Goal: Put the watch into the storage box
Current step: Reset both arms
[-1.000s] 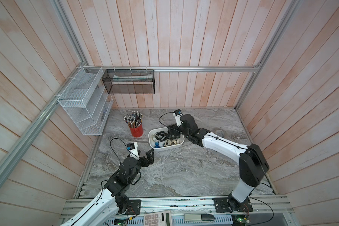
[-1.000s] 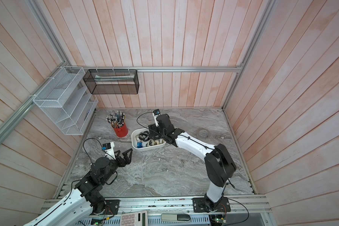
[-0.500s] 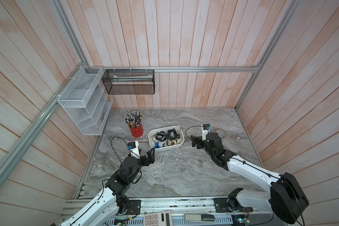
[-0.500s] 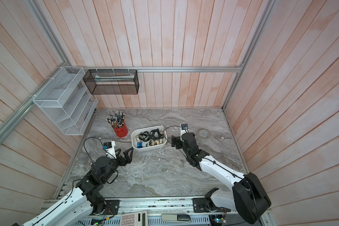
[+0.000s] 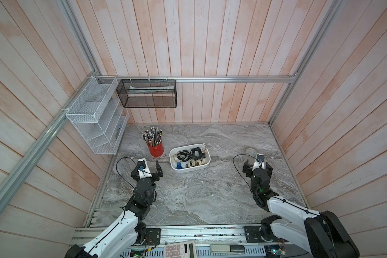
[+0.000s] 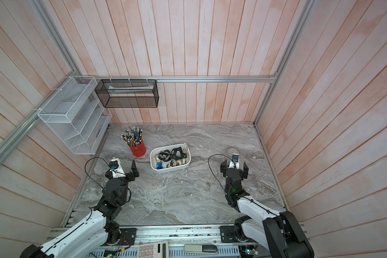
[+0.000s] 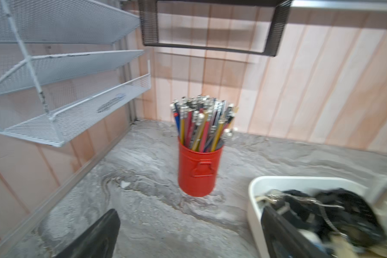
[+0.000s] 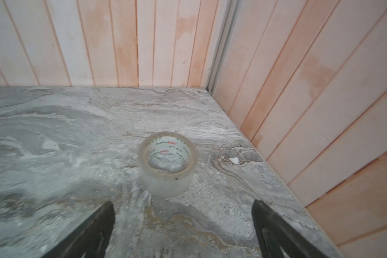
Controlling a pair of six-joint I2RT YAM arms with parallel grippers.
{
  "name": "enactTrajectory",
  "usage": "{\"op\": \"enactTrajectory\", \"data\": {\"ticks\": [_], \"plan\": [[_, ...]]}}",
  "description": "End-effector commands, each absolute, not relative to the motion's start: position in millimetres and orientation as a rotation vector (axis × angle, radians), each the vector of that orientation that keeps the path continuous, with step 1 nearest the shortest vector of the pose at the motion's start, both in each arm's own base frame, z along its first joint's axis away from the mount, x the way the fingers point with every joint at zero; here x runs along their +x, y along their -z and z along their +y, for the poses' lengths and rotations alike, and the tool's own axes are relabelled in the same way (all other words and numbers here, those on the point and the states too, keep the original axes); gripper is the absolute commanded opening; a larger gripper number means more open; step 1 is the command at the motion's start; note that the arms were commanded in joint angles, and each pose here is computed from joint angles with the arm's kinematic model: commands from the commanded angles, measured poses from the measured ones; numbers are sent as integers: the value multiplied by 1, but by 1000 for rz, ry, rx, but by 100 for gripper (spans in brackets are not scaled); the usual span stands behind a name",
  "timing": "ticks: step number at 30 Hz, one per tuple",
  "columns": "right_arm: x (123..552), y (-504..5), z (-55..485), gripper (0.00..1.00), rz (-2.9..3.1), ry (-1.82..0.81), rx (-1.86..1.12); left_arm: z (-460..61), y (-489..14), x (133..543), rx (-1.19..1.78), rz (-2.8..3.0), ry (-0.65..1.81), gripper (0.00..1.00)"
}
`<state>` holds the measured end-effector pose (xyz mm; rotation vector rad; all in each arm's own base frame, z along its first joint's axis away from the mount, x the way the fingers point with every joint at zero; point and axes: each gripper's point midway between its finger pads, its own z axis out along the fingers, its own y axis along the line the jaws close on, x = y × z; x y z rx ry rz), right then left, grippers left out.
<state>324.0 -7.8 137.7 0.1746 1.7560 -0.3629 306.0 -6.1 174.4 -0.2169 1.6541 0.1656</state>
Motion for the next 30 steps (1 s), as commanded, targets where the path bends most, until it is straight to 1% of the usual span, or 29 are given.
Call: {"op": "enactTrajectory", "data": {"ticks": [1,3,4,6,7,8,10,11,13,15,30], "plan": [[326,-170,-24,98,1556,341,211,4,-177,316,-181,1571,-119,100],[329,-164,-29,98,1550,273,213,17,-165,322,-216,1567,-108,100],[332,-164,-28,98,1543,255,202,26,-167,323,-240,1530,-120,100],[343,-153,-25,98,1579,177,162,22,-169,335,-188,1523,-124,100],[346,-147,-24,98,1584,157,150,20,-163,345,-160,1557,-117,100],[346,-140,-23,98,1590,160,143,17,-157,354,-135,1575,-110,100],[353,-146,-24,98,1536,168,146,15,-139,368,-116,1613,-114,100],[362,-138,-22,98,1607,166,137,19,-141,375,-128,1598,-139,100],[372,-126,-27,98,1699,142,149,18,-127,386,-124,1722,-101,100],[369,-129,-37,98,1659,159,216,26,-132,385,-157,1672,-96,100],[373,-126,-35,98,1695,152,201,26,-130,386,-157,1696,-96,100]]}}
